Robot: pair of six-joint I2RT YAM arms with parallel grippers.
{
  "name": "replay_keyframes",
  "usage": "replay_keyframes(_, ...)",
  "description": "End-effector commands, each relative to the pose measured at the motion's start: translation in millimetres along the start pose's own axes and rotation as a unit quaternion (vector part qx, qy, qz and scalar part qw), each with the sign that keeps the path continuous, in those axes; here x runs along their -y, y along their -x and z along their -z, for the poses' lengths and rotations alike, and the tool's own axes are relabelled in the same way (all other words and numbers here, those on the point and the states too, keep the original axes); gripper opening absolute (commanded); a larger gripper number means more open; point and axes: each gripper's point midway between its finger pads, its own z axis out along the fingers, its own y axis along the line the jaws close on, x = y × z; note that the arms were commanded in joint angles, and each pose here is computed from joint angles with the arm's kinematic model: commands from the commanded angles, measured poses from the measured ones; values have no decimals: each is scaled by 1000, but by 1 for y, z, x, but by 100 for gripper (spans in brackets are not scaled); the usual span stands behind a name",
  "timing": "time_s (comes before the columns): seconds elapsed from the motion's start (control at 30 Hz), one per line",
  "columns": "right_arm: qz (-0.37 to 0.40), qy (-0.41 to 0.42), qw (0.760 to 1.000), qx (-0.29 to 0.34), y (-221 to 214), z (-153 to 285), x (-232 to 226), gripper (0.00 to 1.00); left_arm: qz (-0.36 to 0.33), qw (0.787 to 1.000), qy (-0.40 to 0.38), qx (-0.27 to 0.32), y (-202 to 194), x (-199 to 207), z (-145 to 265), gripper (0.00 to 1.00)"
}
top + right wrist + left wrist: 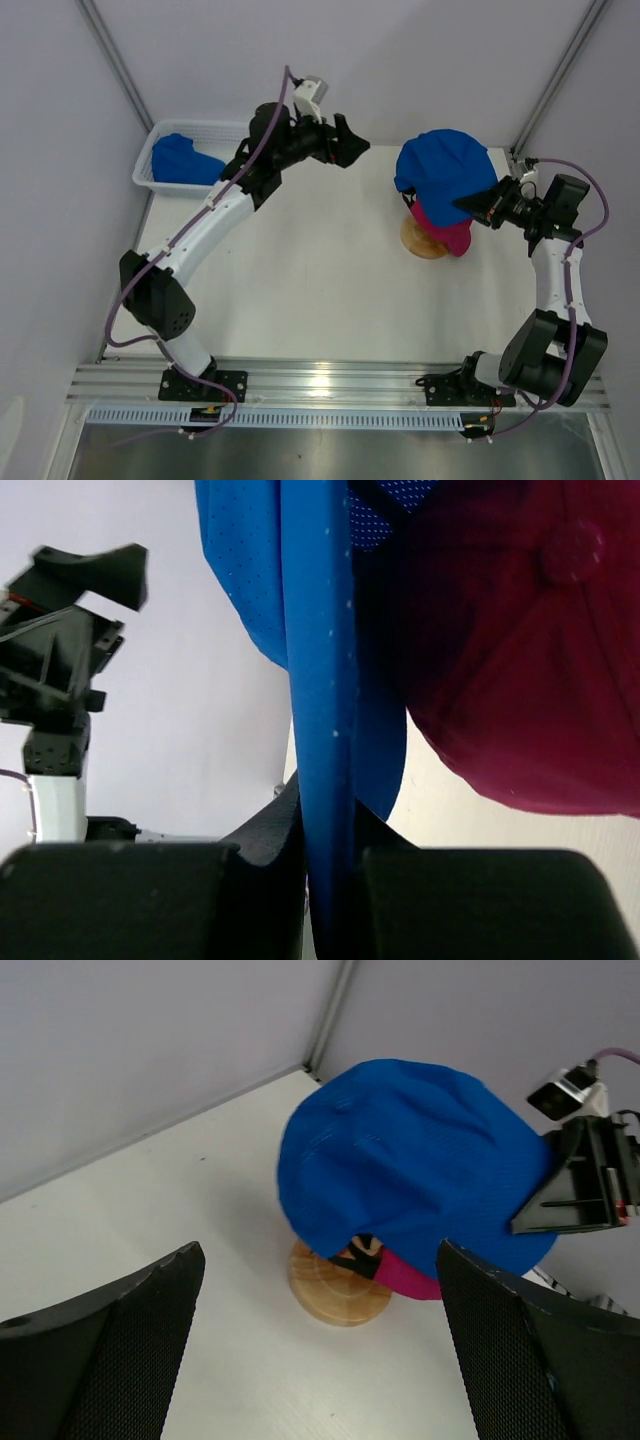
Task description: Stack the hats
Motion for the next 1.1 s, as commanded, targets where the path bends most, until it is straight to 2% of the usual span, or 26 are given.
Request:
replay_keyframes(0.0,21,-16,1000,11,-6,11,6,14,-68,997,-48,-5,6,39,-18,99)
replay_keyframes(0.07,23,-29,999,24,-6,16,11,20,-77,995,-56,-10,-2,49,-27,100)
replay_keyframes(0.1,21,-38,999,31,-5,18,14,20,-81,995,-60,-3,4,54,-30,99)
replay_keyframes(0.17,11,-59,997,55,1,27,25,21,-86,995,-57,-15,-10,55,-43,99)
replay_keyframes(0.2,2,-63,996,64,4,30,29,22,-92,994,-59,-7,-1,61,-45,99)
replay_keyframes(0.27,-16,-72,992,100,14,43,42,26,-99,993,-50,-32,-21,59,-56,99)
replay_keyframes(0.3,-39,-70,991,112,18,46,44,31,-106,993,-50,-27,-16,63,-57,99)
replay_keyframes(0.43,-55,-69,985,150,31,56,56,41,-123,991,-41,-33,-28,66,-67,100)
replay_keyframes(0.53,-56,-65,983,163,38,56,56,43,-119,991,-39,-37,-34,67,-72,100)
replay_keyframes(0.63,-42,-57,982,173,46,57,53,36,-113,992,-41,-43,-41,68,-75,100)
replay_keyframes(0.67,-39,-54,982,174,46,57,52,28,-113,992,-41,-44,-43,69,-76,100)
replay_keyframes(0.73,-33,-51,982,176,47,57,49,21,-113,992,-32,-46,-46,65,-78,99)
replay_keyframes(0.77,-33,-49,983,176,48,57,47,11,-112,992,-31,-47,-46,65,-78,100)
replay_keyframes(0.87,-29,-13,985,169,49,56,30,2,-114,992,-25,-50,-51,62,-78,100)
replay_keyframes(1.07,9,35,987,156,50,52,-19,0,-130,990,3,-48,-56,48,-75,99)
